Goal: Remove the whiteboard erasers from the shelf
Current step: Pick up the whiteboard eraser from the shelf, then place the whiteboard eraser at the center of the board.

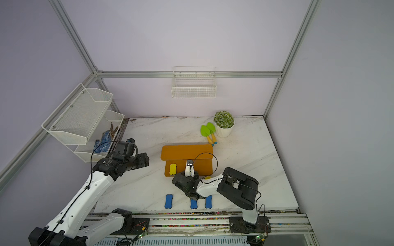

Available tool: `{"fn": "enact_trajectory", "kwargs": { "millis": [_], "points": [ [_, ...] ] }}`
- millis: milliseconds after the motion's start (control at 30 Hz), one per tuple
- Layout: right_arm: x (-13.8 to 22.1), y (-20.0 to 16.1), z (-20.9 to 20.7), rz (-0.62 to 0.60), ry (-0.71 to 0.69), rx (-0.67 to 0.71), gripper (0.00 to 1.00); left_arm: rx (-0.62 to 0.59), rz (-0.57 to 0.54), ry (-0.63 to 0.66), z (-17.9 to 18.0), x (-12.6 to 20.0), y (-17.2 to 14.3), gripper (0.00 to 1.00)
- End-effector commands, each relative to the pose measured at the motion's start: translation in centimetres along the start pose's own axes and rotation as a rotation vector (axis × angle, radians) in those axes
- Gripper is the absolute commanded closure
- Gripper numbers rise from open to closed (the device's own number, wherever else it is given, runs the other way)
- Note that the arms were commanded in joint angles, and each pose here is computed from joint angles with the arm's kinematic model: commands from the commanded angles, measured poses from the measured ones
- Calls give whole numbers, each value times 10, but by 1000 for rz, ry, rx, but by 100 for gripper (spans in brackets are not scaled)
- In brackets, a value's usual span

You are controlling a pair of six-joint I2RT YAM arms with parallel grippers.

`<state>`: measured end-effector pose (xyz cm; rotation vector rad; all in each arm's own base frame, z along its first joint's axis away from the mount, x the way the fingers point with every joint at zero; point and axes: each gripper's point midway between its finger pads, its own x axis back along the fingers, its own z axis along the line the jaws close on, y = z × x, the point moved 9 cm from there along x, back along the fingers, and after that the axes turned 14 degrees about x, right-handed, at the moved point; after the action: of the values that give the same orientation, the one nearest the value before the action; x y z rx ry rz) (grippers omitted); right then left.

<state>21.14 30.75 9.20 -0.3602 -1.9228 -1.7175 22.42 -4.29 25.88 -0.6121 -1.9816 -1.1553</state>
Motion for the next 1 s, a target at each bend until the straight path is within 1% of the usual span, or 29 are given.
{"fn": "enact_trajectory", "kwargs": {
  "millis": [0,133,367,667,967],
  "points": [
    [-4,-2,-2,-8,-4,14,48,-16,-10,11,1,0,2,27],
    [-3,0,-2,-13,3,20,55,-17,-10,15,1,-1,2,27],
    [5,4,-6,-10,30,13,59,-17,-10,20,2,-2,2,27],
    [24,7,-12,18,53,15,61,-17,-16,21,2,0,3,27],
    [48,6,-15,52,76,9,61,-17,-23,20,2,1,3,27]
  ]
}}
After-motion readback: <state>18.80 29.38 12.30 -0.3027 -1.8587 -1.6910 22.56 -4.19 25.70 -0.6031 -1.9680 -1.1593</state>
